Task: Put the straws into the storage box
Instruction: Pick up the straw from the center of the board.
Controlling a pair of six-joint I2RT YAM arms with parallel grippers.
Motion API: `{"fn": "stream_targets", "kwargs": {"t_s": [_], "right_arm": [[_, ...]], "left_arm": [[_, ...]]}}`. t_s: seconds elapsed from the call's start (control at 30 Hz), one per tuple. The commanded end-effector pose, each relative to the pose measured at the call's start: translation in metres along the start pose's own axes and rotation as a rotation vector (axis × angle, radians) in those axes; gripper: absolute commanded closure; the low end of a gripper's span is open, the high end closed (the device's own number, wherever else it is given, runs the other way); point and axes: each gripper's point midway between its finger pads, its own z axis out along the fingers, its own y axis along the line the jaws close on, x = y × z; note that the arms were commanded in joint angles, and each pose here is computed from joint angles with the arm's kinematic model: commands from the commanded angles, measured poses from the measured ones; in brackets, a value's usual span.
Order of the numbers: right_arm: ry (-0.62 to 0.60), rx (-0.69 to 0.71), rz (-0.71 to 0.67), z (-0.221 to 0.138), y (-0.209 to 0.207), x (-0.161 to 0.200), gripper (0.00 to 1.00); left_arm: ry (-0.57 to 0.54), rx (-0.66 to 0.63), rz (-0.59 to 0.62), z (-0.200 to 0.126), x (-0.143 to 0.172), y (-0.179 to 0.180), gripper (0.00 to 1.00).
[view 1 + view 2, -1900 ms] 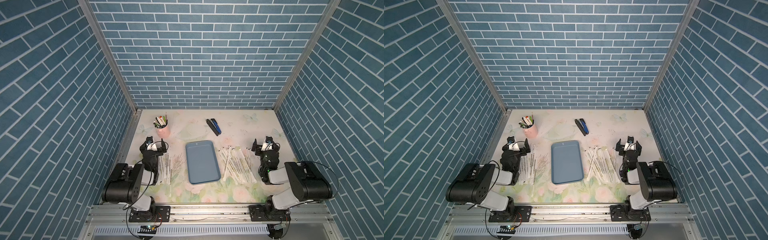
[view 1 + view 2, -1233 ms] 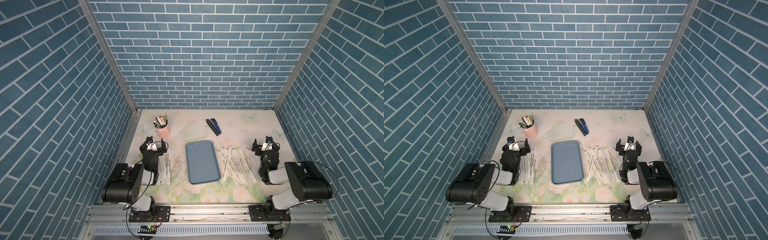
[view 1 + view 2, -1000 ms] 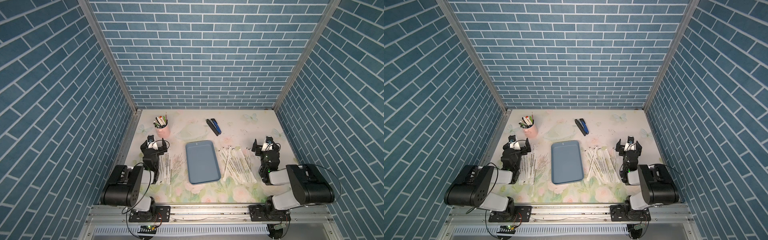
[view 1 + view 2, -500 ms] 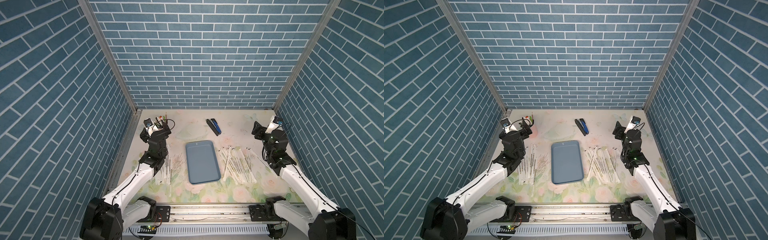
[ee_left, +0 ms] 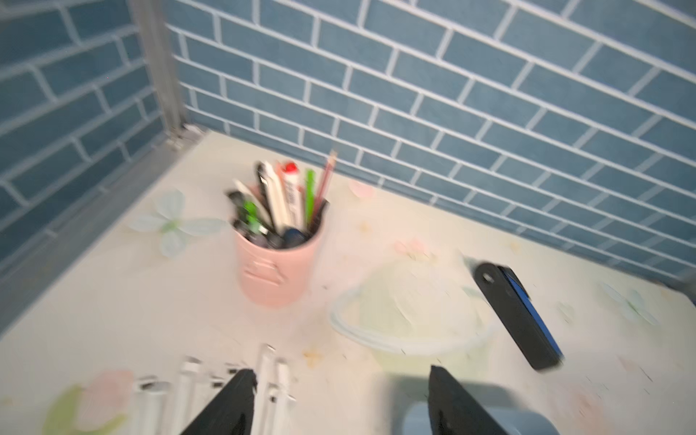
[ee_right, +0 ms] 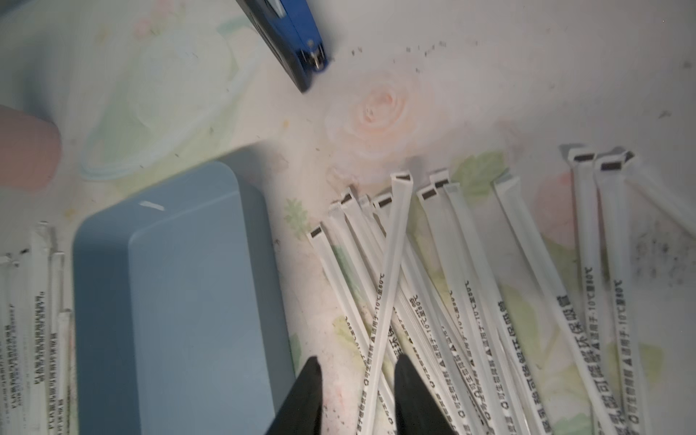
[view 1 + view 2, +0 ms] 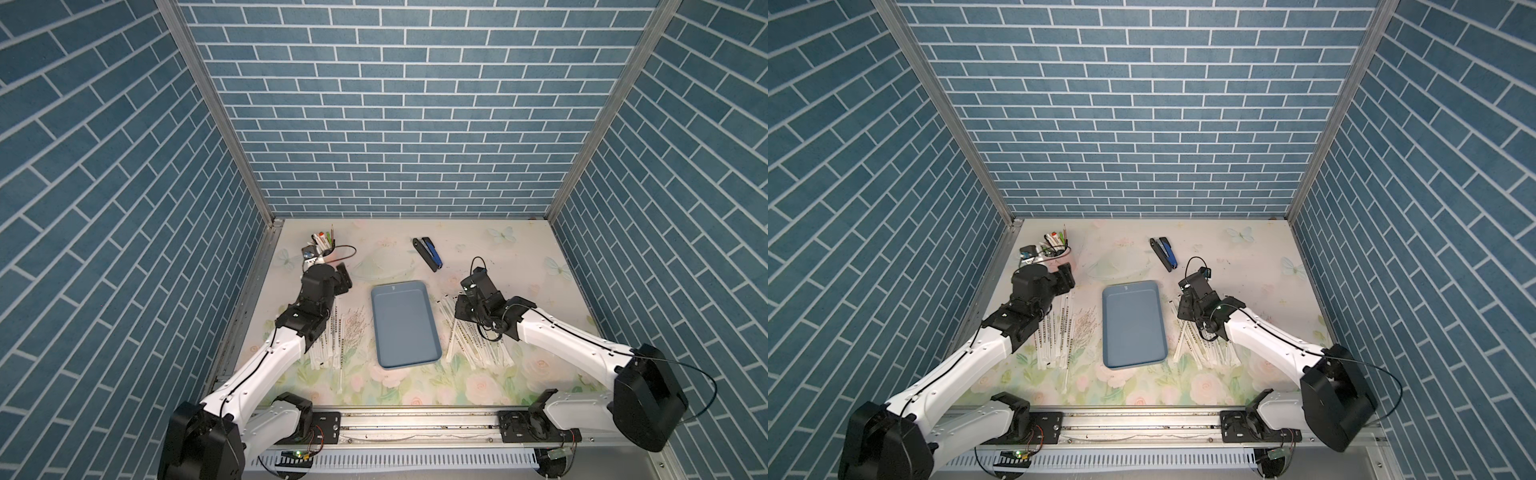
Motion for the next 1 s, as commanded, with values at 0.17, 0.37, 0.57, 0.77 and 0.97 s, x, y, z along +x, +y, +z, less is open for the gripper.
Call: {"fn": "stream_targets", "kwargs": {"t_s": [0.17,0.37,0.57,0.77,0.97], "right_arm": [[0.099,0.031,0.037,0.020,0.005,0.016,0.74],[0.145,0.061,0.012,0.035,0.006,0.025,0.74],[0.162,0.095,-0.003,0.045,0.003,0.029,0.78],[0.170,0.119,-0.008,0.051,-0.002,0.033,0.80],[0.180,0.141,-0.025,0.059,-0.006,0.036,0.82]], "left_arm": [[0.208,0.127,-0.024,0.009,0.071,-0.023,0.24],[0.268,0.150,-0.005,0.016,0.089,-0.027,0.31],[0.301,0.177,0.005,0.019,0.099,-0.030,0.45],[0.305,0.187,0.004,0.020,0.101,-0.032,0.45],[0.309,0.192,0.003,0.019,0.103,-0.032,0.47]]}}
